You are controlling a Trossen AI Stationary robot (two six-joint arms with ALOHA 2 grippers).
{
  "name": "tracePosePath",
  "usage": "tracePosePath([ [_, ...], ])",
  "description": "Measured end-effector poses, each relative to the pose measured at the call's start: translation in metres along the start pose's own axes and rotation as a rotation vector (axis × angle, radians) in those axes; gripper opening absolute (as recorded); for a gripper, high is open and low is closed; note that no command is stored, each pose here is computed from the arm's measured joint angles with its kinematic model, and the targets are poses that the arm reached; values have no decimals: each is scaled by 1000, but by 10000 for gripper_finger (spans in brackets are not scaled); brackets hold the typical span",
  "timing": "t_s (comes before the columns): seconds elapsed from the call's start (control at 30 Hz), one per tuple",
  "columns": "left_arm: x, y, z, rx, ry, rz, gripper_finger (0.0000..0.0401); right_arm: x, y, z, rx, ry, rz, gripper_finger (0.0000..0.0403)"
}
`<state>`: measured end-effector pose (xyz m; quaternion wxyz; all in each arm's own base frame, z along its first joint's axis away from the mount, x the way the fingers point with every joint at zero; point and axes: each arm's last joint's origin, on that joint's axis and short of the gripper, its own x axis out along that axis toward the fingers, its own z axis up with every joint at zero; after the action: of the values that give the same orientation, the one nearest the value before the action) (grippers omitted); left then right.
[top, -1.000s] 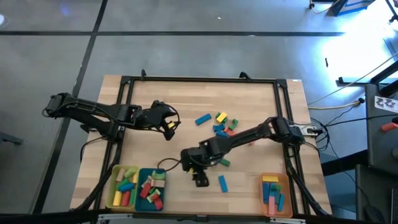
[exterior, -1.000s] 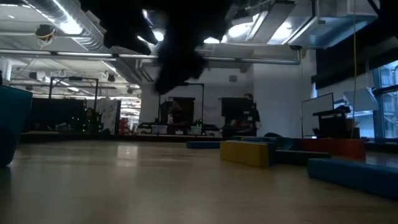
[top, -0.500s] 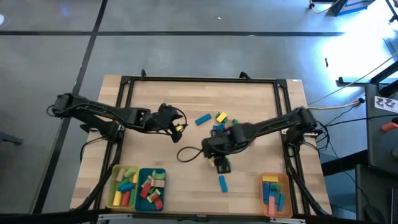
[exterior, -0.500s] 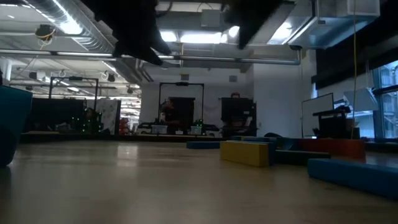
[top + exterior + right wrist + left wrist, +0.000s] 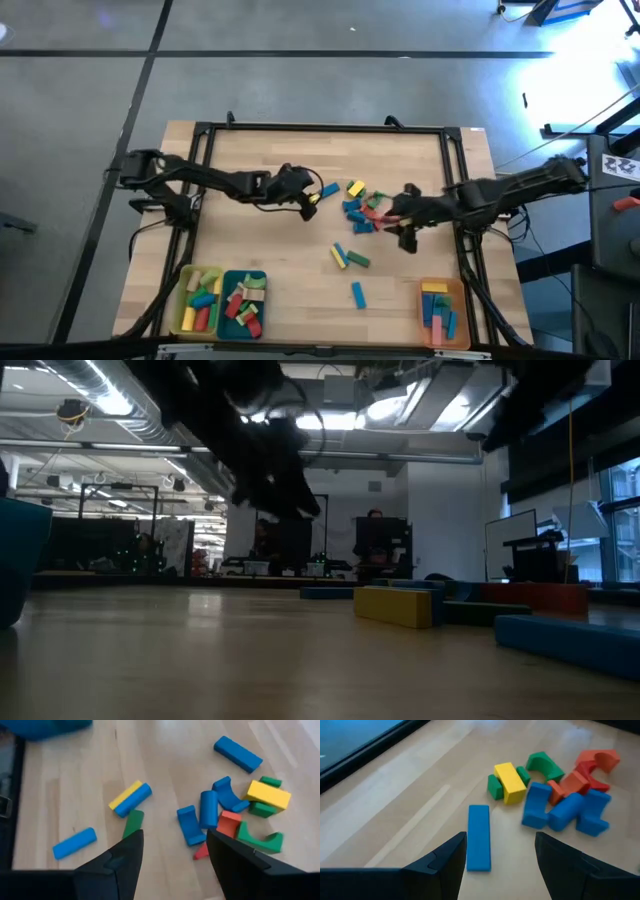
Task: Sort blocks by size
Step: Put the blue rectangular block into the orange bin
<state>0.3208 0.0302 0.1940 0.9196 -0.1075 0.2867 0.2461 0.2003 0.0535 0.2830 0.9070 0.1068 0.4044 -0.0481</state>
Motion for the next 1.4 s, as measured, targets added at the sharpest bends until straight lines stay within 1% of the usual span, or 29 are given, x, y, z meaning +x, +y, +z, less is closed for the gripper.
tracePosePath([
  [0.17,29,4,-7,19,13,-25,214,1,-19,-40,92,-131,68,218],
  [0.27,41,2,-10,68,21,-23,214,9,-25,-54,139,-229,99,218],
  [0.37,51,0,-12,117,35,-20,214,20,-28,-64,157,-279,111,218],
  [0.47,59,-2,-16,143,50,-15,214,29,-30,-73,154,-264,102,218],
  [0.6,67,-1,-24,191,75,11,214,36,-32,-79,148,-239,89,218],
  [0.8,73,-1,-29,236,82,28,214,37,-31,-79,149,-244,95,218],
  [0.97,77,3,-30,229,76,51,214,37,-31,-78,149,-247,104,218],
  [1.27,89,8,-42,229,117,67,214,37,-30,-77,151,-259,112,218],
  [1.4,93,10,-44,205,116,73,213,36,-30,-76,153,-268,118,218],
])
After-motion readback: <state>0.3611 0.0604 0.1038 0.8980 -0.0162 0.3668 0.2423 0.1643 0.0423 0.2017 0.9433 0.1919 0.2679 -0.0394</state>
